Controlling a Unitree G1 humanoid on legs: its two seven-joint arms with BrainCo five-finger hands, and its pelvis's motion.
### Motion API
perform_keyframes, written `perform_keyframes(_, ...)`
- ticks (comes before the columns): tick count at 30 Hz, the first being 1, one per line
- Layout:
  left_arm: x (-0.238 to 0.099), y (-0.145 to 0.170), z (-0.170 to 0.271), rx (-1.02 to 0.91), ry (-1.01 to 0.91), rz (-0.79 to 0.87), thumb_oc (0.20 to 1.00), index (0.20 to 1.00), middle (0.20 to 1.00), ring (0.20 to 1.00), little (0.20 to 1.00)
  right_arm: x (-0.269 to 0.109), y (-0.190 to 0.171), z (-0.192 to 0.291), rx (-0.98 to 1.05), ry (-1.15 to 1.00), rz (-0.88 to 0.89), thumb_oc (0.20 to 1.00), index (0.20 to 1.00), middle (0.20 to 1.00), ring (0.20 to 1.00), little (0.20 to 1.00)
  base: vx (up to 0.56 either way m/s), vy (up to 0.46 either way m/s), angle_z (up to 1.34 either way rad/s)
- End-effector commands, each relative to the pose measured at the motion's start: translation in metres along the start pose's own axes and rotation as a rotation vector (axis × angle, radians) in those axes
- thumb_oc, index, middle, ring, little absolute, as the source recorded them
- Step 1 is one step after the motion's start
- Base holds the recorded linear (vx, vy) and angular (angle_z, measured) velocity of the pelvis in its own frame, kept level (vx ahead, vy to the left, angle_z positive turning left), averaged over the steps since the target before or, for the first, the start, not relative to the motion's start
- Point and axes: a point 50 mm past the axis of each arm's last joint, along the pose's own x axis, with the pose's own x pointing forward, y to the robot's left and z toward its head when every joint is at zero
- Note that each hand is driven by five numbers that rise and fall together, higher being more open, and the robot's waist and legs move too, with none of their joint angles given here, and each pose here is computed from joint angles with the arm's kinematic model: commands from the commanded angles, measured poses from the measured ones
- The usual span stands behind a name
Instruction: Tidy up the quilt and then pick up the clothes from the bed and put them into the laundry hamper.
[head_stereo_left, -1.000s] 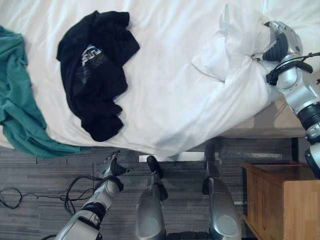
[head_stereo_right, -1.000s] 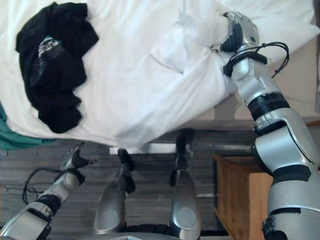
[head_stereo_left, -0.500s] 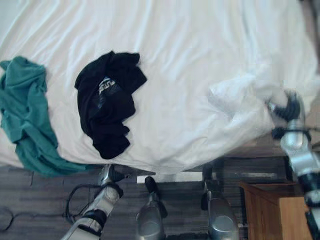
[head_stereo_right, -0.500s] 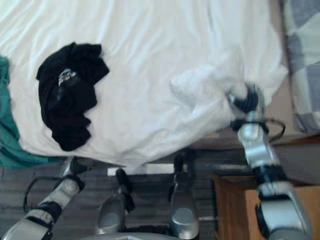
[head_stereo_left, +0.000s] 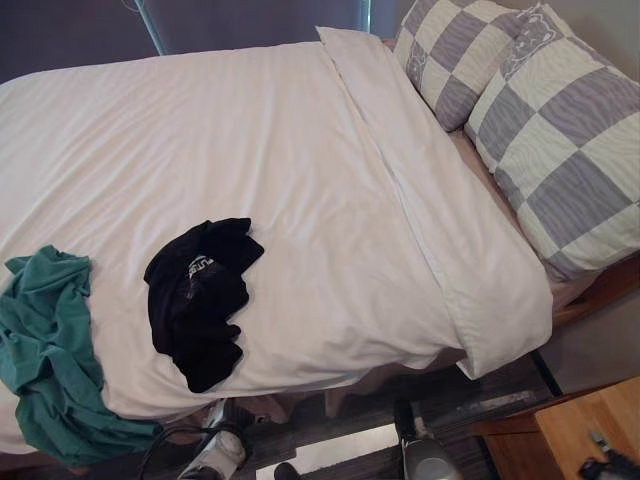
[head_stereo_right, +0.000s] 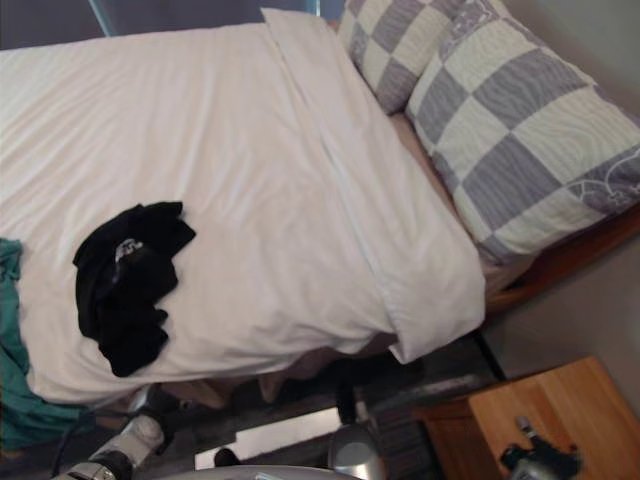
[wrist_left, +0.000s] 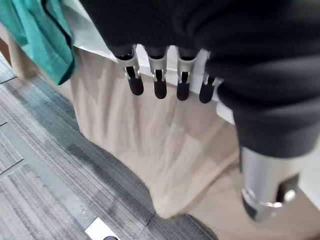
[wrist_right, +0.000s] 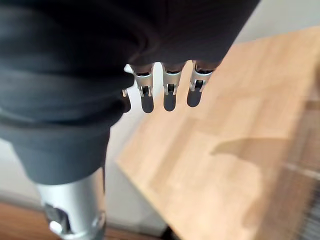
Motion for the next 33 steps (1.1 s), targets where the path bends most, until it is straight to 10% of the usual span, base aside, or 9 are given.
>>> perform_keyframes(1,0.005,0.027,0.000,-0.041,-0.020,0.073,1.000,1.000,1.000,1.000,1.000,-0.003,0.015,0.125,0.087,-0.461,0.023,0.200,0.200,0.200,0.200,0.200,0.00,0.000,0.00)
perform_keyframes(7,0.005,0.028,0.003,-0.065,-0.034,0.085,1.000,1.000,1.000,1.000,1.000,-0.077,0.068,0.235,0.060,-0.986,0.273,0.200,0.200,0.200,0.200,0.200,-0.11,-0.038,0.05)
perform_keyframes(16,0.004,0.016,0.019,-0.284,-0.053,0.108,1.000,1.000,1.000,1.000,1.000,-0.101,0.133,0.230,0.147,-0.890,0.360,0.200,0.200,0.200,0.200,0.200,-0.12,-0.061,0.12)
perform_keyframes(24,0.007,0.024,0.040,-0.337,-0.093,0.148,1.000,1.000,1.000,1.000,1.000,-0.074,0.166,0.048,-0.336,-0.373,0.470,0.200,0.200,0.200,0.200,0.200,-0.04,0.020,0.07)
perform_keyframes(31,0.002,-0.005,0.026,-0.232,-0.034,0.054,1.000,1.000,1.000,1.000,1.000,-0.075,0.087,-0.112,-0.738,0.152,0.476,0.200,0.200,0.200,0.200,0.200,0.04,0.150,0.02)
perform_keyframes(32,0.001,-0.011,0.023,-0.209,-0.031,0.028,1.000,1.000,1.000,1.000,1.000,-0.080,0.072,-0.132,-0.840,0.222,0.485,1.000,1.000,1.000,1.000,1.000,0.04,0.284,0.13)
perform_keyframes(33,0.000,-0.013,0.022,-0.208,-0.030,0.017,1.000,1.000,1.000,1.000,1.000,-0.086,0.069,-0.141,-0.896,0.241,0.511,1.000,1.000,1.000,1.000,1.000,-0.05,0.270,0.12)
